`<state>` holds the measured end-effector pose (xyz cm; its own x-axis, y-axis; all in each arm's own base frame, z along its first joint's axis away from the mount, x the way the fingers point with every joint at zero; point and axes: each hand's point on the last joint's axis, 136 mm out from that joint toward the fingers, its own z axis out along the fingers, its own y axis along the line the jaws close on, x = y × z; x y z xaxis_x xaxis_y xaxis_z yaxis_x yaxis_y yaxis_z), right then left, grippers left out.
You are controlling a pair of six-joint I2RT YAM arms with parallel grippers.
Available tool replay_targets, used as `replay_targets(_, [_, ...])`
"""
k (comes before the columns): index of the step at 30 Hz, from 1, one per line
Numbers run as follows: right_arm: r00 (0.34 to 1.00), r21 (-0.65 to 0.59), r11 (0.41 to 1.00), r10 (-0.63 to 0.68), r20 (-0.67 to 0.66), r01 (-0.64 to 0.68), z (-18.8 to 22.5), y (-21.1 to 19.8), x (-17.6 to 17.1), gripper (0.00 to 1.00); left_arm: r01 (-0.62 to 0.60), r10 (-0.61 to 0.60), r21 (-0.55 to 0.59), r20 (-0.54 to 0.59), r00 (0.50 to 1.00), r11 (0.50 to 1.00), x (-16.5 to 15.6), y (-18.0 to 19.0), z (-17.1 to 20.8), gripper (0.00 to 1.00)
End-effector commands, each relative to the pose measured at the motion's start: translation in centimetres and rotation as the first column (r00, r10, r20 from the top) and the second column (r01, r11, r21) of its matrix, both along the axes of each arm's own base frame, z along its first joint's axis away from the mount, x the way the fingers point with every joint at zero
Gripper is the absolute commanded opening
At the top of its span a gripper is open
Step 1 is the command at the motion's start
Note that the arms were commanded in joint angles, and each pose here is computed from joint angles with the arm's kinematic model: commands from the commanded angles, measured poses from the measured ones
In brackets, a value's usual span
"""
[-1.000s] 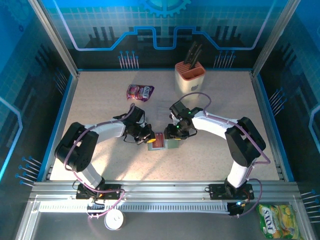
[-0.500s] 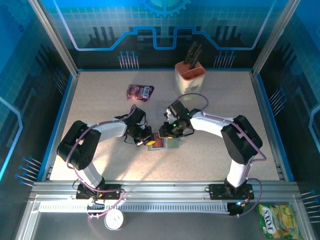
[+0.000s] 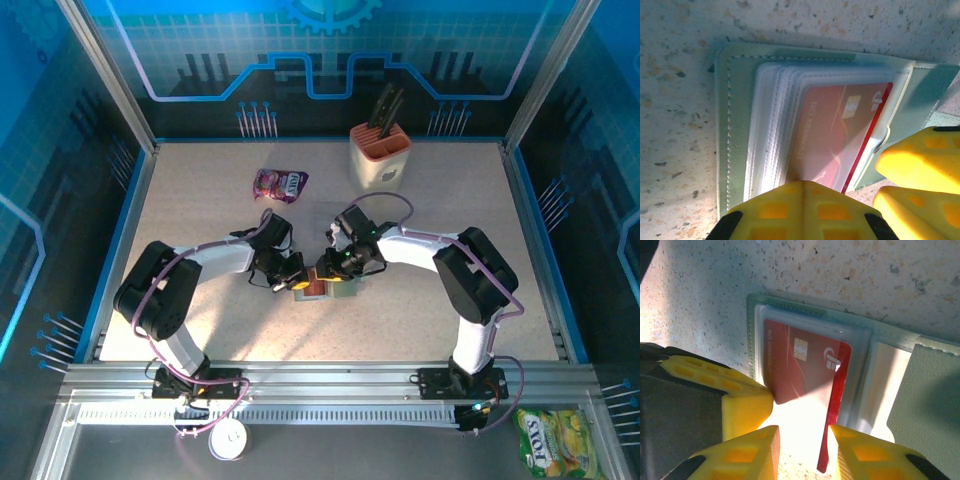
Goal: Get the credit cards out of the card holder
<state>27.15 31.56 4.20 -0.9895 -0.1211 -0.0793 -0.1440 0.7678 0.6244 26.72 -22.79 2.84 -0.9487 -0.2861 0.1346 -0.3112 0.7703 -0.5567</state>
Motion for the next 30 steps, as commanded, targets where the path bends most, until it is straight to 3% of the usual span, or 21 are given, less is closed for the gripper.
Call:
replay_targets(1, [0.999, 0.014, 1.0, 0.007, -0.034, -0.006, -0.9, 0.4, -0.7, 0.31, 0.004, -0.003, 0.054, -0.015, 1.0, 0.999, -0.5, 0.8, -0.2, 0.0])
replay_targets(13, [0.999, 0.025, 1.0, 0.011, -0.041, -0.01, -1.0, 0.8, -0.6, 0.28, -0.002, 0.001, 0.034, 0.02, 1.0, 0.999, -0.2, 0.7, 1.0, 0.03])
replay_targets(21, [0.999, 0.031, 0.999, 0.014, -0.045, -0.012, -1.1, 1.0, -0.6, 0.27, 0.003, -0.002, 0.061, -0.012, 1.0, 0.998, -0.9, 1.1, -0.5, 0.02])
replay_targets(30, [0.999, 0.035, 0.999, 0.013, -0.048, -0.011, -1.2, 1.1, -0.6, 0.19, 0.007, -0.004, 0.097, -0.04, 0.999, 0.995, -1.5, 1.7, -1.3, 0.0])
